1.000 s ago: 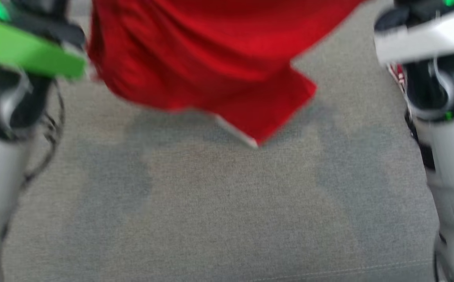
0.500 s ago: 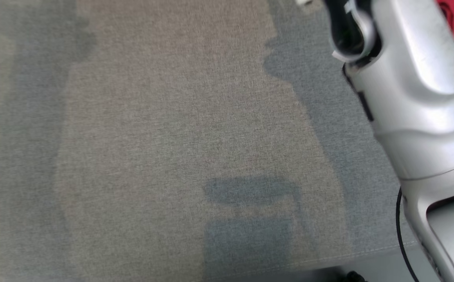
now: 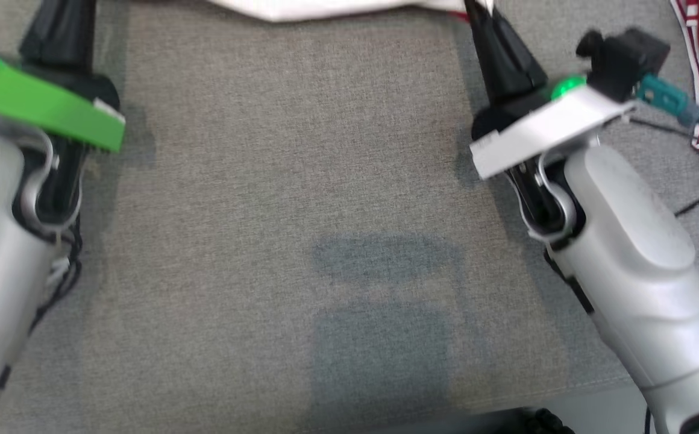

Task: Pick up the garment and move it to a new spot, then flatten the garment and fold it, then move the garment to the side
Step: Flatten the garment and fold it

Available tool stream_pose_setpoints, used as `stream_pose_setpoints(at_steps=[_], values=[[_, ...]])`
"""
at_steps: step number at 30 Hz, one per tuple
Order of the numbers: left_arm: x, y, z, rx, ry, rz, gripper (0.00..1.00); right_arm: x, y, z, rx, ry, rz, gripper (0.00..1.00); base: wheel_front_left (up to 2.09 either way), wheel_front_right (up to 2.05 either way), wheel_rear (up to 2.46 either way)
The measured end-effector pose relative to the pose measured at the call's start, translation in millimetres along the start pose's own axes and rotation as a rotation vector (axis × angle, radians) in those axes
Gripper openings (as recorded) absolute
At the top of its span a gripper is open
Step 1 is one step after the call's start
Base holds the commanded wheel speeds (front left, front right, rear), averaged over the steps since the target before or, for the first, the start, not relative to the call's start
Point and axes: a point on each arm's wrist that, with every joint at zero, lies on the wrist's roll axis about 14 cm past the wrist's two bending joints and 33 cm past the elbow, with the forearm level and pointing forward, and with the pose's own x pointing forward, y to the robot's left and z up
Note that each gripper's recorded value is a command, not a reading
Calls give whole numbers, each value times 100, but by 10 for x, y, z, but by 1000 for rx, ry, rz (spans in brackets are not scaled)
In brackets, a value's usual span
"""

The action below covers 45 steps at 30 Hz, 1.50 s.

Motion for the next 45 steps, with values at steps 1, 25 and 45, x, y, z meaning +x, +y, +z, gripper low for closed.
stream_pose_setpoints(at_steps=[1, 25, 45], values=[[-85, -14, 3, -11, -4, 3, 0, -71, 5, -25, 4, 10, -1, 0, 0, 0, 0], [-2127, -811, -76, -228, -111, 197, 0, -1823, 509, 106, 108, 36, -55, 0, 0, 0, 0], [-2551, -1220, 17, -257, -153, 161, 0, -2308, 801, 430, 70, 14, -47, 0, 0, 0, 0]])
